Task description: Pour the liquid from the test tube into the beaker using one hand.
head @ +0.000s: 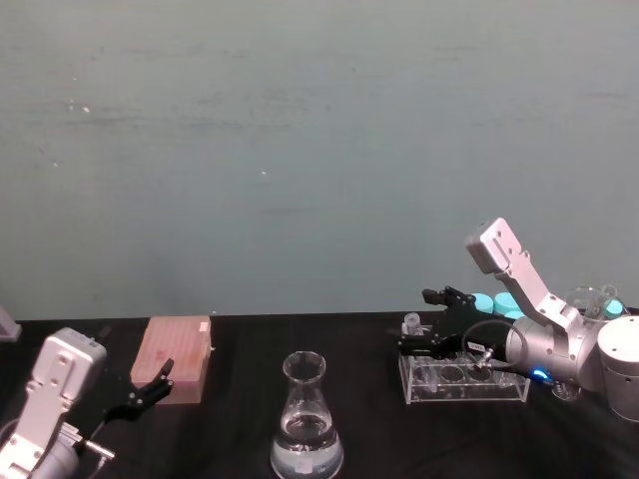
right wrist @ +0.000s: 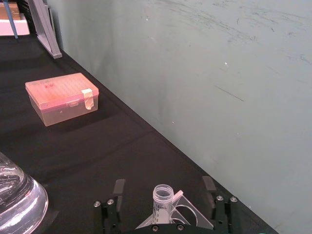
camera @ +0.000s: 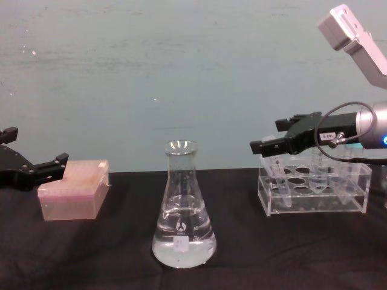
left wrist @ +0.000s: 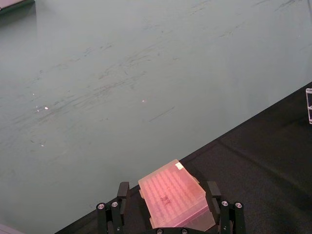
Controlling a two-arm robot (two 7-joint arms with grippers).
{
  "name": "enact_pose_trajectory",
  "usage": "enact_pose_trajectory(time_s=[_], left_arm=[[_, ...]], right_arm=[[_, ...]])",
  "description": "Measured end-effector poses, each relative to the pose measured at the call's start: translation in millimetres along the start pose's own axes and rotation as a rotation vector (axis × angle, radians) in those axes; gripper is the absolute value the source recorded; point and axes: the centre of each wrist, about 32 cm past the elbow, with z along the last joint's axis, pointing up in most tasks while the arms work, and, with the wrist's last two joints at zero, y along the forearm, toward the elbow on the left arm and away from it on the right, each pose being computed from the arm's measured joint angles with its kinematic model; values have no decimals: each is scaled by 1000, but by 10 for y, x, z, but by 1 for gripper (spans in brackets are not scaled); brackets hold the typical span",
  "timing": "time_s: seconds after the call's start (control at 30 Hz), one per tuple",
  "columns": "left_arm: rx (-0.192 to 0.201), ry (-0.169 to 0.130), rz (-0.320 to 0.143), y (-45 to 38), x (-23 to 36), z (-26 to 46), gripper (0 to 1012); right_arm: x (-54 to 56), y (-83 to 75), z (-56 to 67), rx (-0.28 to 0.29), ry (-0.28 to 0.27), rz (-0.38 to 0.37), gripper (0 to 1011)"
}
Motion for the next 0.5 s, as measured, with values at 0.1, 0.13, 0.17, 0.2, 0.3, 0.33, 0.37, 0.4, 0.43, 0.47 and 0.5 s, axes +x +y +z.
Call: enact_pose_trajectory(time_s=[0.1,0.13,0.17,0.2,0.3,0.33,0.37,0.4,0.43,0.47,0.5], left_arm=[[0,0,0,0,0,0,1000],[0,0,0,0,0,0,1000],[0,0,0,0,0,0,1000],[0,0,0,0,0,0,1000],[0,0,0,0,0,0,1000],[0,0,0,0,0,0,1000],[0,0,0,0,0,0,1000],[0,0,0,0,0,0,1000],[0,0,0,0,0,0,1000],[0,0,0,0,0,0,1000],[0,0,0,0,0,0,1000]], right_arm=[[0,0,0,0,0,0,1000],[0,0,0,0,0,0,1000],[0,0,0,0,0,0,1000],[0,0,0,0,0,0,1000],[0,0,0,0,0,0,1000],[0,0,0,0,0,0,1000],[0,0,0,0,0,0,1000],[0,0,0,0,0,0,1000],[0,0,0,0,0,0,1000],[0,0,0,0,0,0,1000],[0,0,0,0,0,0,1000]])
